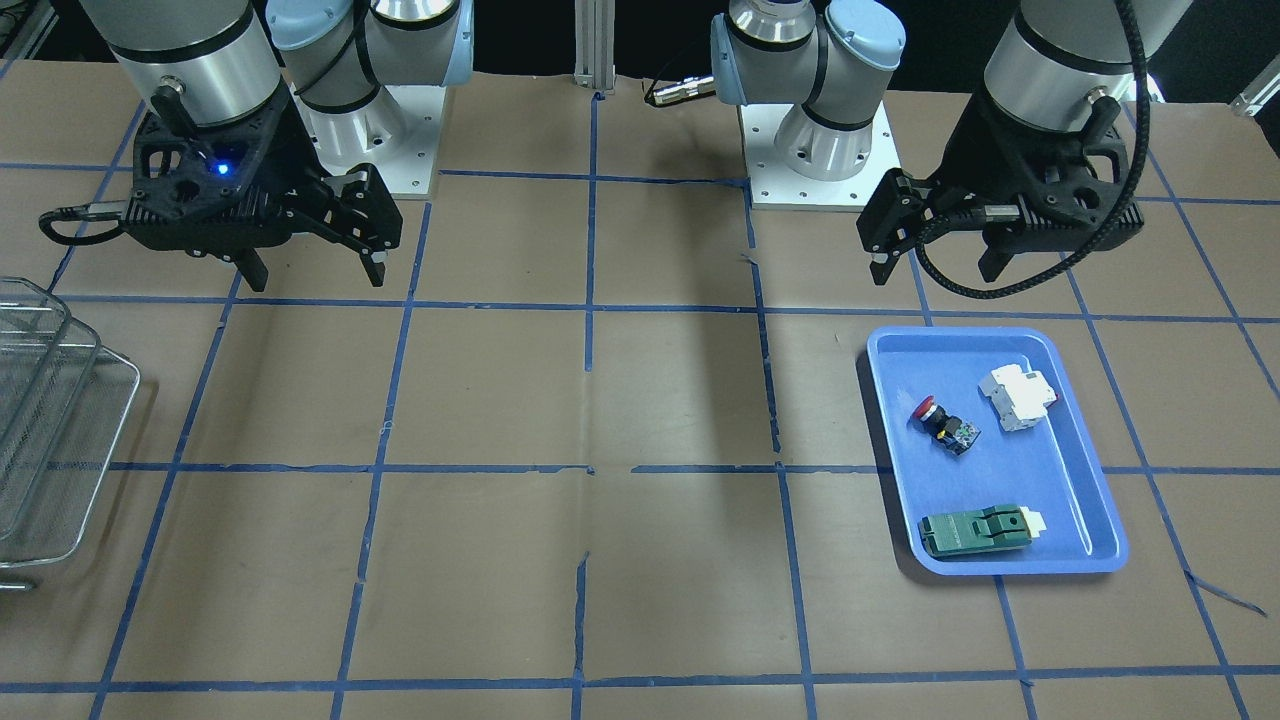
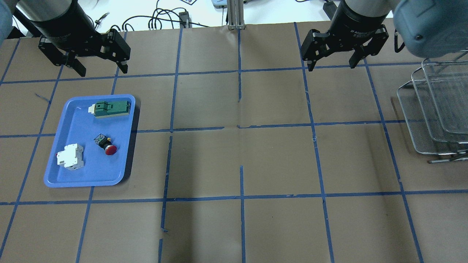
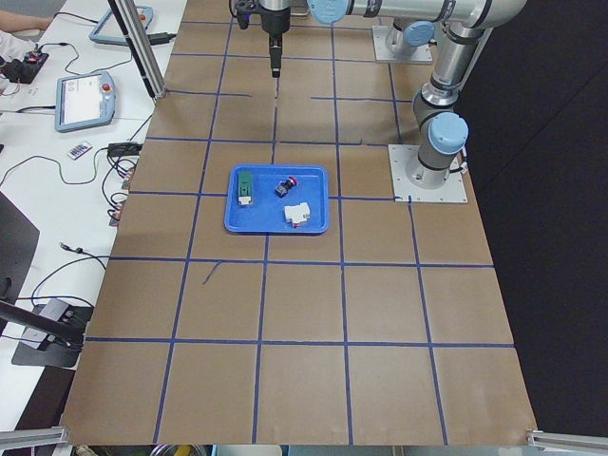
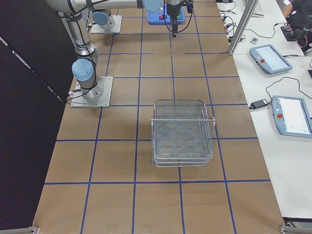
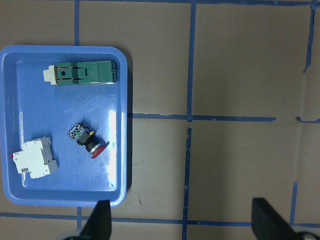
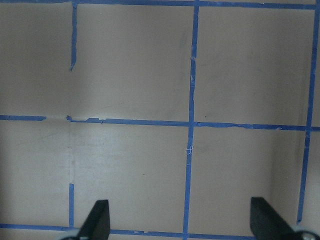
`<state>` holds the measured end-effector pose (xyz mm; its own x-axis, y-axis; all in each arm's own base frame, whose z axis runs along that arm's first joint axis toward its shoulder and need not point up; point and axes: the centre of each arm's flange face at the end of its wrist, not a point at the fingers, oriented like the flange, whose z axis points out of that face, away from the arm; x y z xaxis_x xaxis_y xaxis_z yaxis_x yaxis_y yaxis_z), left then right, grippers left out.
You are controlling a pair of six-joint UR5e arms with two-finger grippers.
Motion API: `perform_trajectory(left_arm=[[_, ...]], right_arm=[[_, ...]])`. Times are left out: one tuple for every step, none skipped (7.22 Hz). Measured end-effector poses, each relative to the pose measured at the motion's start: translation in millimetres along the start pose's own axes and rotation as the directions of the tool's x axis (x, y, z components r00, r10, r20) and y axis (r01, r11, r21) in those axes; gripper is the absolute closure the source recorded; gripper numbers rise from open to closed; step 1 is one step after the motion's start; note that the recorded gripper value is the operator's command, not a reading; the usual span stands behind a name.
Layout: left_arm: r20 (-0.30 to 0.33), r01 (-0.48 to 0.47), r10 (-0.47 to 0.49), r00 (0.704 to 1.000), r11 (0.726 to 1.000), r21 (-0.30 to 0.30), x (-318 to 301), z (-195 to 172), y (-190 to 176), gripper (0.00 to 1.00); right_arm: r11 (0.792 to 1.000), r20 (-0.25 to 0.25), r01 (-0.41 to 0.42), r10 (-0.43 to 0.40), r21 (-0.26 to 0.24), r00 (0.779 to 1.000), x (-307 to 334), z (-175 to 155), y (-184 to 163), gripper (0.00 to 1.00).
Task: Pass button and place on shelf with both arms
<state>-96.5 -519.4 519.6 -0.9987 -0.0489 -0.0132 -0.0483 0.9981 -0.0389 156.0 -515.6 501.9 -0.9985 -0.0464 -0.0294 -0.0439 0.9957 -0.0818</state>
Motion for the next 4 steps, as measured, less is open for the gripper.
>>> perform_trajectory(left_arm=[[0.000, 0.000, 0.000, 1.000, 1.000, 0.001, 0.2, -1.5, 1.5, 0.00], [0.000, -0.001, 0.001, 1.000, 1.000, 0.001, 0.6, -3.2, 3.7, 0.00], [-0.001, -0.002, 0.002, 1.000, 1.000, 0.001, 0.9, -4.2, 5.0, 0.00], [-0.002, -0.002, 0.002, 1.000, 1.000, 0.001, 1.1, -4.4, 5.5, 0.00]], right_arm=[[1.000, 0.000, -0.003, 0.003, -0.001, 1.000, 1.6, 0.5, -0.6, 0.00], [1.000, 0.000, -0.007, 0.007, -0.002, 1.000, 2.7, 1.0, -0.7, 0.00], [1.000, -0.001, -0.009, 0.009, -0.004, 1.000, 3.4, 1.8, -0.6, 0.00], [1.000, -0.001, -0.009, 0.009, -0.007, 1.000, 3.5, 3.3, -0.8, 0.00]])
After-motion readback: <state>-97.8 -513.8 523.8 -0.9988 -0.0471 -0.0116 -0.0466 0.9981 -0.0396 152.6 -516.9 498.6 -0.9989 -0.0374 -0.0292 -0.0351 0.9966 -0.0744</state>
